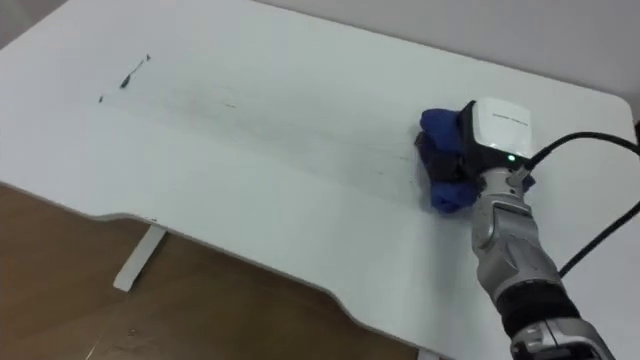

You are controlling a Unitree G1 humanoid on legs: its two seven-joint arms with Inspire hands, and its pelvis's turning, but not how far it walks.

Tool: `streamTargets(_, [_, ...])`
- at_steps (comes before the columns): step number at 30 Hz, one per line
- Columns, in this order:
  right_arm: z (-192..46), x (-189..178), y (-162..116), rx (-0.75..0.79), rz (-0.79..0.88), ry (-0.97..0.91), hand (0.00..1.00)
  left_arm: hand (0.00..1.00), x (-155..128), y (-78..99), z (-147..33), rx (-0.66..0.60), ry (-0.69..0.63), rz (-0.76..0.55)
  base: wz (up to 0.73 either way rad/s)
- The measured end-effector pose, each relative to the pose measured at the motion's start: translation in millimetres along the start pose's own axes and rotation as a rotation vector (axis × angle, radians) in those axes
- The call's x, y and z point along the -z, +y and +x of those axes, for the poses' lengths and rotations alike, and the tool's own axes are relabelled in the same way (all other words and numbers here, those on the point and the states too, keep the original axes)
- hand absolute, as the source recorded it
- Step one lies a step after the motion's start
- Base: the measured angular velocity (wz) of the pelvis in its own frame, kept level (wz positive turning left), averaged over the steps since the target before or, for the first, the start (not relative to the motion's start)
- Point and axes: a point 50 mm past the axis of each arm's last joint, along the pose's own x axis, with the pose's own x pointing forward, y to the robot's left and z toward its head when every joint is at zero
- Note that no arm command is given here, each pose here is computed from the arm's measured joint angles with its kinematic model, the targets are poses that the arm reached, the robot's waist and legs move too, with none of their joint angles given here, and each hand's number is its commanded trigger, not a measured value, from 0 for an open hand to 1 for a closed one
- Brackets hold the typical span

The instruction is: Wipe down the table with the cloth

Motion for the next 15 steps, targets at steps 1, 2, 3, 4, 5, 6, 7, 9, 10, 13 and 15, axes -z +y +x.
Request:
streamTargets(1, [-4, 5, 5, -0.001, 0.026, 0.016, 1.0, 0.0, 1, 0.4, -0.2, -0.001, 0.003, 0.002, 0.33])
streamTargets(2, [-7, 7, 8, -0.006, 0.046, 0.023, 1.0, 0.0, -3, 0.3, 0.4, -0.001, -0.009, 0.001, 0.3])
streamTargets(3, [-9, 9, 10, -0.009, 0.055, 0.031, 1.0, 0.0, -2, 1.2, 0.4, -0.003, -0.006, 0.002, 0.13])
streamTargets(4, [-13, 14, 13, -0.009, 0.065, 0.041, 1.0, 0.0, -7, 0.6, 0.8, -0.001, -0.02, 0.0, 0.04])
streamTargets(5, [-16, 16, 13, -0.008, 0.074, 0.046, 1.0, 0.0, -10, -0.4, 0.8, 0.002, -0.035, -0.003, 0.0])
streamTargets(6, [-16, 18, 14, -0.01, 0.077, 0.048, 1.0, 0.0, -11, -0.6, 0.7, 0.004, -0.041, -0.003, -0.04])
streamTargets(7, [-21, 22, 18, -0.019, 0.078, 0.062, 0.63, 0.0, -14, -0.1, 0.6, 0.003, -0.054, -0.004, -0.09])
streamTargets(9, [-25, 24, 20, -0.03, 0.079, 0.067, 0.01, 0.0, -16, -0.3, 0.4, 0.004, -0.07, -0.007, -0.1])
streamTargets(10, [-24, 24, 20, -0.036, 0.08, 0.066, 0.0, 0.0, -19, -1.3, 0.4, 0.006, -0.081, -0.009, -0.1])
streamTargets(13, [-25, 23, 23, -0.062, 0.064, 0.063, 0.0, 0.0, -21, -5.6, 0.0, 0.016, -0.088, -0.015, -0.17])
streamTargets(15, [-26, 23, 24, -0.083, 0.059, 0.067, 0.0, 0.0, -20, -7.8, -0.3, 0.021, -0.086, -0.02, -0.17])
